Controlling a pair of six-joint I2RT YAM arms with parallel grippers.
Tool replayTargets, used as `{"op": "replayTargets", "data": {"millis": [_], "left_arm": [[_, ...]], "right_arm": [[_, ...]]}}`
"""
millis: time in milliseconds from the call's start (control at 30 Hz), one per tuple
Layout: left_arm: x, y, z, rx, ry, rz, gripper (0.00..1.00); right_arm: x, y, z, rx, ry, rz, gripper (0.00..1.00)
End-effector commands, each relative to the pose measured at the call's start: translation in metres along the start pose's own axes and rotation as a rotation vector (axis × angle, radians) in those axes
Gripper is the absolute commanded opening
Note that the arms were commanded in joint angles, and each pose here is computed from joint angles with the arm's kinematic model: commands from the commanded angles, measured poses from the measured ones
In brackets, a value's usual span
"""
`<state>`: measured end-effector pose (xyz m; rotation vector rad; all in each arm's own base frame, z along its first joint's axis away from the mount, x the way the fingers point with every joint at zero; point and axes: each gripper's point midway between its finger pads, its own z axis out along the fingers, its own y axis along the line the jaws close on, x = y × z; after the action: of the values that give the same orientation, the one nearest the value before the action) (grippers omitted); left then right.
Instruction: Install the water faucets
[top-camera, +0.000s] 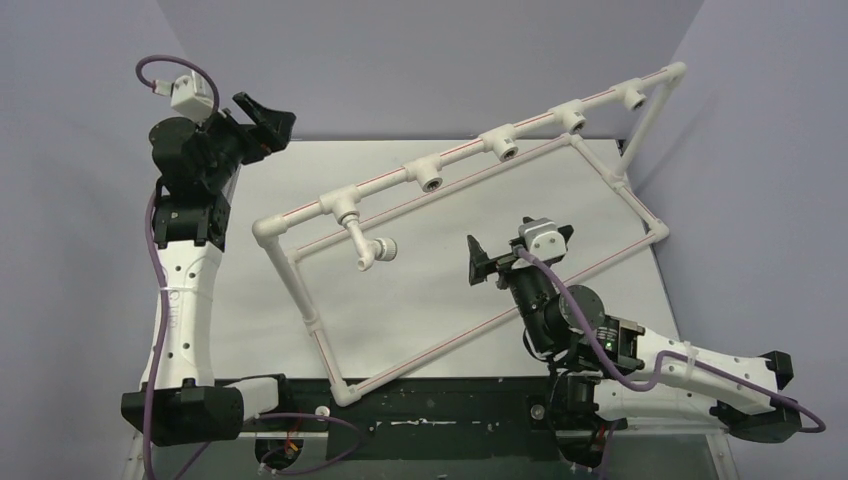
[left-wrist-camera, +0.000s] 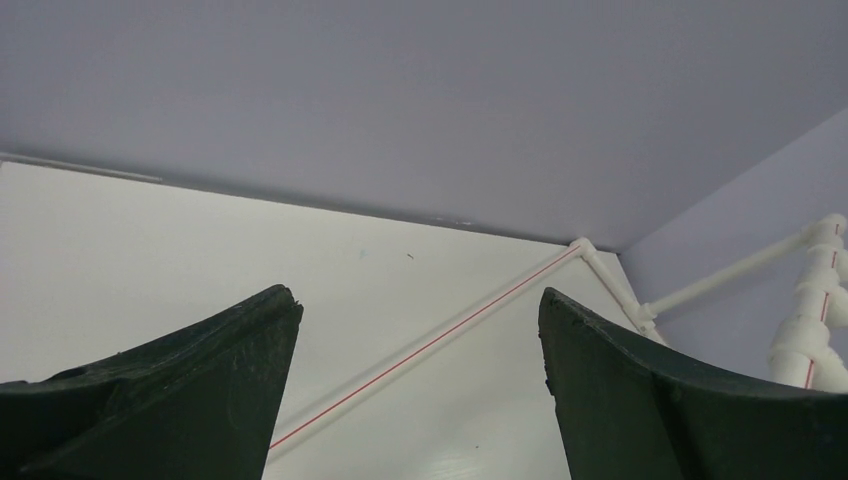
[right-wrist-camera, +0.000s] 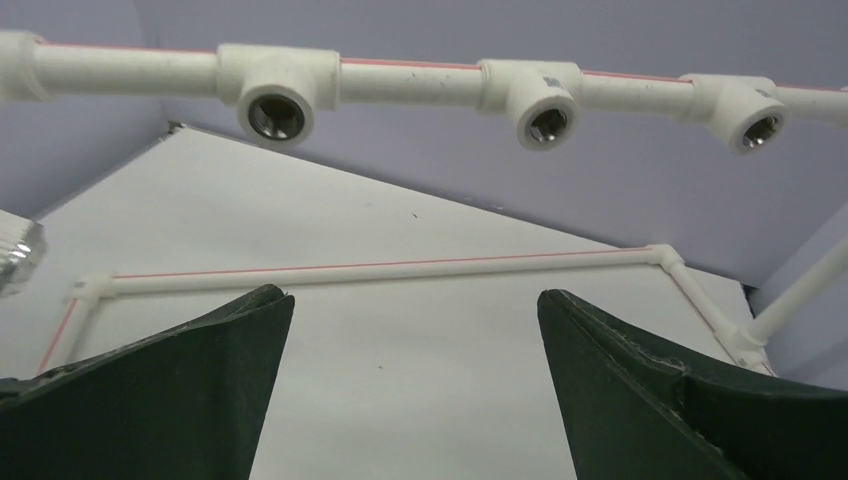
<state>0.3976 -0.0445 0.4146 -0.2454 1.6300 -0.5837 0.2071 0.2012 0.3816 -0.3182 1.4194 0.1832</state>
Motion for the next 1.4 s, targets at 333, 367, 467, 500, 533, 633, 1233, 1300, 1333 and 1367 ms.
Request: {"op": "replayTargets", "data": {"millis": [333,367,467,500,533,633,1233,1300,1333,1367], "left_arm": [[-0.059,-0.116,-0.061,0.402,-0.057,0.005,0.89],[-0.057,-0.124,-0.066,0.432,-0.057,0.002,0.89],[-0.050,-0.142,-0.081,0.502,-0.048,-0.003,0.89],[-0.047,-0.148,-0.086,0.521,-0.042,-0.003,0.89],[-0.042,-0.155,-0.090,0.546,-0.030,0.000,0.89],[-0.032,-0.168,-0.099,0.564,-0.018,0.042,0.89],[0.003,-0.191,-0.142,0.588,-0.010,0.231,0.92],[0.005,-0.193,-0.145,0.600,-0.010,0.238,0.92],[0.005,-0.193,-0.146,0.606,-0.011,0.239,0.92],[0.006,-0.194,-0.148,0.615,-0.012,0.237,0.92]], "right_arm": [[0.141,-0.062,0.069,0.136,0.214,-0.078,1.00],[0.151,-0.069,0.073,0.145,0.217,-0.065,1.00],[0.177,-0.104,0.081,0.228,0.235,-0.024,1.00],[0.186,-0.119,0.082,0.273,0.239,-0.010,1.00],[0.195,-0.134,0.081,0.320,0.242,0.001,1.00],[0.230,-0.174,0.070,0.447,0.234,0.080,1.00],[0.332,-0.228,0.053,0.490,0.285,-0.008,1.00],[0.335,-0.226,0.048,0.474,0.281,0.001,1.00],[0.335,-0.228,0.047,0.479,0.257,-0.008,1.00],[0.331,-0.228,0.050,0.479,0.247,-0.007,1.00]]}}
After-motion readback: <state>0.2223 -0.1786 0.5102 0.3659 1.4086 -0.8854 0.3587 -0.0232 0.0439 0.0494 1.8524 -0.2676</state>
